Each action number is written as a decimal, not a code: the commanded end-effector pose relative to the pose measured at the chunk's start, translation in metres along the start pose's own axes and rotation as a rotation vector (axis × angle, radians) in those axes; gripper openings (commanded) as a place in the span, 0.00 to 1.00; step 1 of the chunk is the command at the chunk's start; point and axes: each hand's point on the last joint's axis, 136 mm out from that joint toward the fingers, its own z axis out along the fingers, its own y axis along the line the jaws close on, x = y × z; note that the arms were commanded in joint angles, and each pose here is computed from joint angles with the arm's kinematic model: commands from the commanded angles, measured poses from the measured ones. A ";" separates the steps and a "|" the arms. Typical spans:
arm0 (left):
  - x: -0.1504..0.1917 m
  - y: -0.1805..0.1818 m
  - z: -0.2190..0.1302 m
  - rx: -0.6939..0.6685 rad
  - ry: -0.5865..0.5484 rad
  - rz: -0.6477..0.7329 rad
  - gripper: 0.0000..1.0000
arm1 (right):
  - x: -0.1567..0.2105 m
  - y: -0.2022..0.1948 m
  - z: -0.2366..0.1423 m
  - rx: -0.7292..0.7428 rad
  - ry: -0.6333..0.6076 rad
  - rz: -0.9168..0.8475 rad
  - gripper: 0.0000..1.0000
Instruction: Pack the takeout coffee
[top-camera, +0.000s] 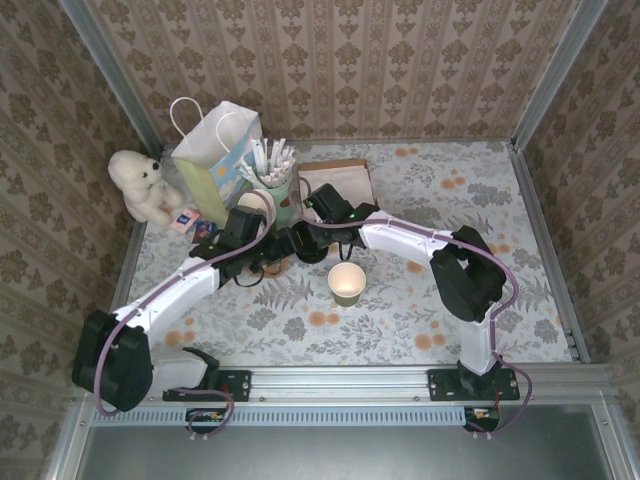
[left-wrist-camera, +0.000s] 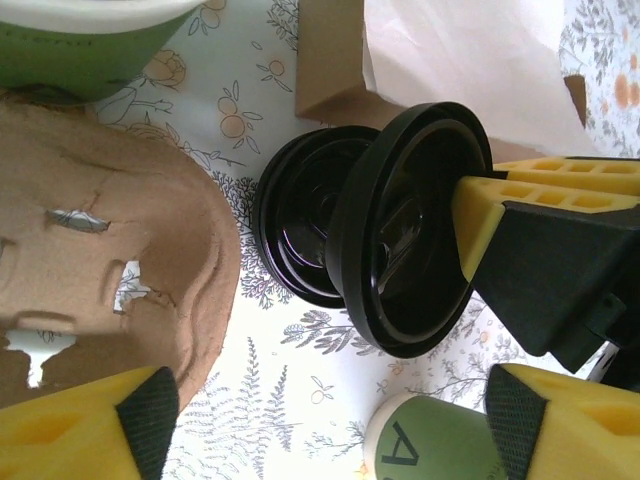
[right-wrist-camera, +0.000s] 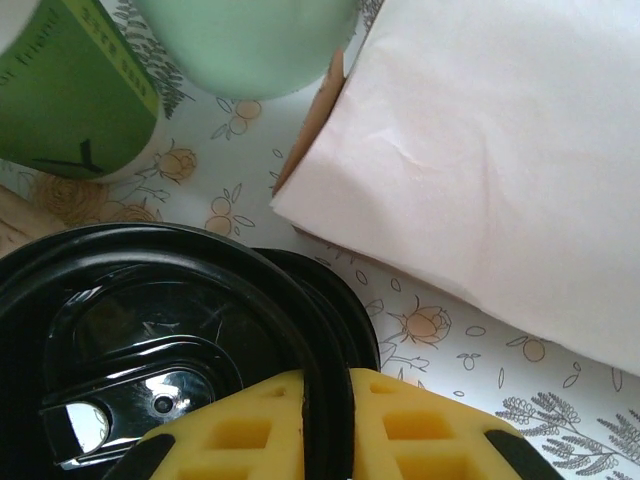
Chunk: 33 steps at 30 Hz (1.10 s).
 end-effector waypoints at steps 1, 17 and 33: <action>-0.011 -0.010 0.003 0.027 -0.015 0.016 0.79 | -0.011 -0.001 -0.018 0.004 -0.053 0.060 0.18; -0.014 -0.026 0.027 0.063 0.047 0.055 0.29 | -0.006 0.012 -0.037 -0.035 -0.065 0.123 0.16; -0.034 -0.044 -0.007 0.066 -0.068 0.344 0.00 | -0.022 0.029 -0.092 -0.365 -0.100 0.310 0.72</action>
